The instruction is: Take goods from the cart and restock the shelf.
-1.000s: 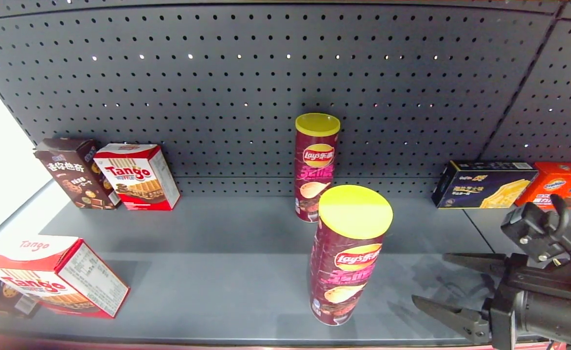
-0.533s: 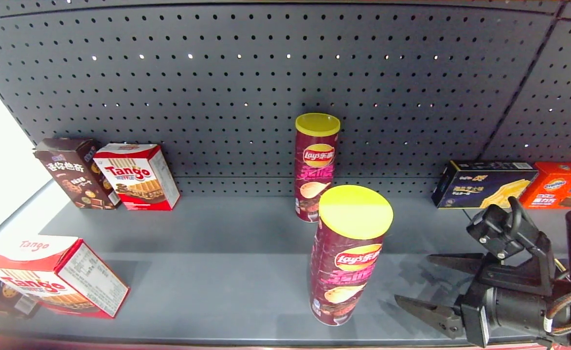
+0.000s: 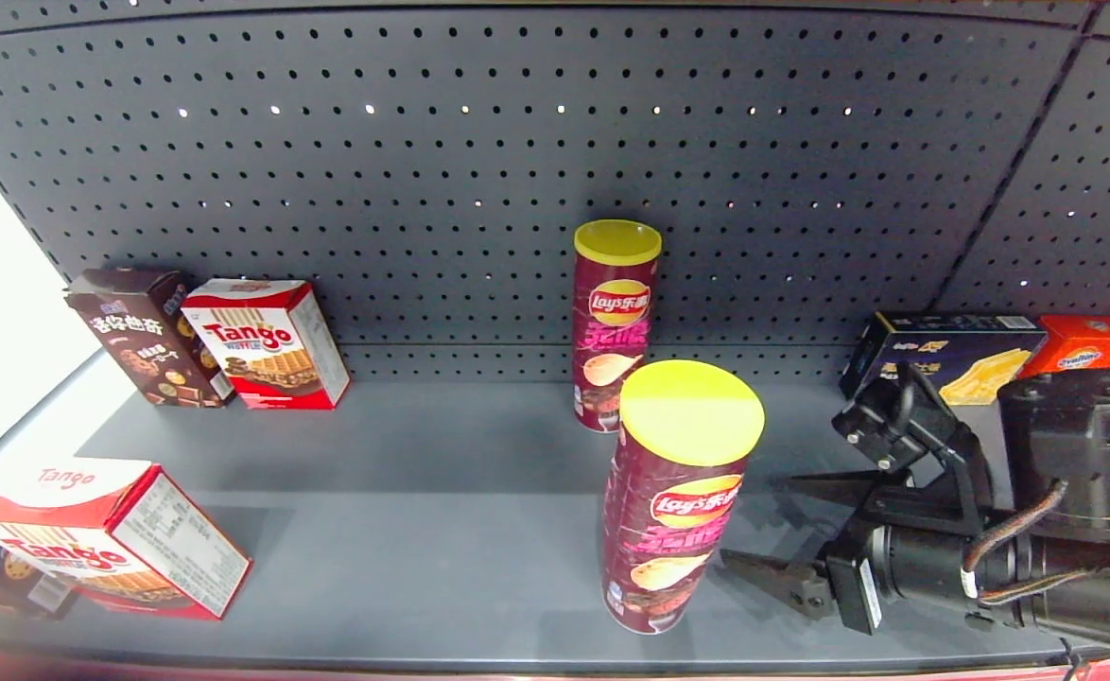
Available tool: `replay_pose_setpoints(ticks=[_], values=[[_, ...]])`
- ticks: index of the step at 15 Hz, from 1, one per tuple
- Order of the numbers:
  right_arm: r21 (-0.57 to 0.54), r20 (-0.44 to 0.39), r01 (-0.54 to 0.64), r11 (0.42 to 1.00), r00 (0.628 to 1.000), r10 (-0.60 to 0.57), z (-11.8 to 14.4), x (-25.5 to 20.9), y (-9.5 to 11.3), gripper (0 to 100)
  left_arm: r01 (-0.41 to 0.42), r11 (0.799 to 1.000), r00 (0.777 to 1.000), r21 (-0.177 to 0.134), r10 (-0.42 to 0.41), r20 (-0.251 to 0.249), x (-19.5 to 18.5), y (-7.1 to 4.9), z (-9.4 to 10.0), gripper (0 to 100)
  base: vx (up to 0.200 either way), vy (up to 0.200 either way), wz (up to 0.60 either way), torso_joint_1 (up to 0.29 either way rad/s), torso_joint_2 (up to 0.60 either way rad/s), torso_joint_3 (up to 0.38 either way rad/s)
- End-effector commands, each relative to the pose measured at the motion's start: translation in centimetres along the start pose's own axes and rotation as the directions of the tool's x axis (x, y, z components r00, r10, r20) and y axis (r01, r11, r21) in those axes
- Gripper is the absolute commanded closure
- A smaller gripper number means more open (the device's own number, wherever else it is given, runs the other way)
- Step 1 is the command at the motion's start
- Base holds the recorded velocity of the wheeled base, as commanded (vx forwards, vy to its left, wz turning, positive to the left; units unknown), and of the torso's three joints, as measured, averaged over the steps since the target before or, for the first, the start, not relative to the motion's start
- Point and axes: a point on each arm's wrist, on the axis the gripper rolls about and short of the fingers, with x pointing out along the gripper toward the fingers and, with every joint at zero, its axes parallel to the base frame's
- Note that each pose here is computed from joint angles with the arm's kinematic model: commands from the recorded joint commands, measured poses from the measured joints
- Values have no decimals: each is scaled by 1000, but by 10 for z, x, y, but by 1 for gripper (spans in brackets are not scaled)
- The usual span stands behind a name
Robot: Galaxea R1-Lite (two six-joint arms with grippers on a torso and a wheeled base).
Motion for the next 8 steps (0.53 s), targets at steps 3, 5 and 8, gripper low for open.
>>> replay_pose_setpoints(ticks=[3,5,8], values=[[-9,-23,-24,1000,999,24,-2,12,5,0,0,1000,1000,0,0,-1,0,0,0,0,0,0,0,0,0,0],[-13,-25,-28,1000,999,28,-2,14,6,0,0,1000,1000,0,0,-1,0,0,0,0,0,0,0,0,0,0],[-35,-23,-35,999,999,35,1,19,7,0,0,1000,1000,0,0,0,0,0,0,0,0,0,0,0,0,0]])
